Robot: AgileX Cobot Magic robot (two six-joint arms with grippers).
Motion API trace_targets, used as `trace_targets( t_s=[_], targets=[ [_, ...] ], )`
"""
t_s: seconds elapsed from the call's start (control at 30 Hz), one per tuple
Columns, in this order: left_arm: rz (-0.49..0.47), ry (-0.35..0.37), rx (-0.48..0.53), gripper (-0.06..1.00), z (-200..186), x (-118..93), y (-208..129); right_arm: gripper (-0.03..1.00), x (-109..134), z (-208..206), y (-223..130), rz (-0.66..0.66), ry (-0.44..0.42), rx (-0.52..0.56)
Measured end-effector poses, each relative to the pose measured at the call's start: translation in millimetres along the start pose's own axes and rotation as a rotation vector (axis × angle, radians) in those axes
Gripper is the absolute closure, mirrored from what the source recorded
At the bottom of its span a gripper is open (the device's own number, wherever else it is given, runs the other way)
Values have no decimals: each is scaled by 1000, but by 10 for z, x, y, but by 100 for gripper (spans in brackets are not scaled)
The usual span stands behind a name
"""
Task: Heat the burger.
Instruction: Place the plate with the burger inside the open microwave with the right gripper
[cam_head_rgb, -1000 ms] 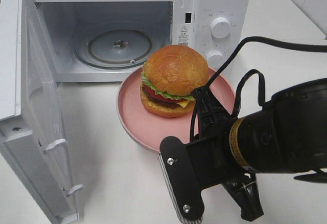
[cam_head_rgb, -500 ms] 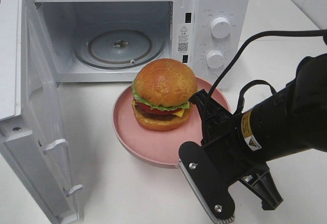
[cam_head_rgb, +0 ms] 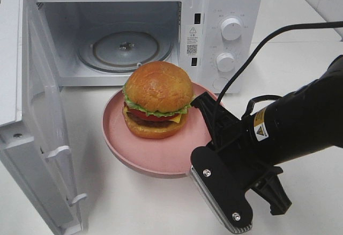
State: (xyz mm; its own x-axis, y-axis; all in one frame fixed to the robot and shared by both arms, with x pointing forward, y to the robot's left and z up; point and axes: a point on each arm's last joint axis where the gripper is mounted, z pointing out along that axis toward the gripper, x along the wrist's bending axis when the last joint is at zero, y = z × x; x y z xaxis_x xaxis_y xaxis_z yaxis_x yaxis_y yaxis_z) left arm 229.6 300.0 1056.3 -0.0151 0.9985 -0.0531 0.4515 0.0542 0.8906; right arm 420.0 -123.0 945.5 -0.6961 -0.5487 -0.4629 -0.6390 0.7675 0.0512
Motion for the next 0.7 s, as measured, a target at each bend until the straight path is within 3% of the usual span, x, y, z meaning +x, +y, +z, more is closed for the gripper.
trace_targets(
  t_s=[0.7],
  targets=[
    [0, 0, 0, -4, 0, 0, 0, 92, -54, -3, -34, 21, -23, 40]
  ],
)
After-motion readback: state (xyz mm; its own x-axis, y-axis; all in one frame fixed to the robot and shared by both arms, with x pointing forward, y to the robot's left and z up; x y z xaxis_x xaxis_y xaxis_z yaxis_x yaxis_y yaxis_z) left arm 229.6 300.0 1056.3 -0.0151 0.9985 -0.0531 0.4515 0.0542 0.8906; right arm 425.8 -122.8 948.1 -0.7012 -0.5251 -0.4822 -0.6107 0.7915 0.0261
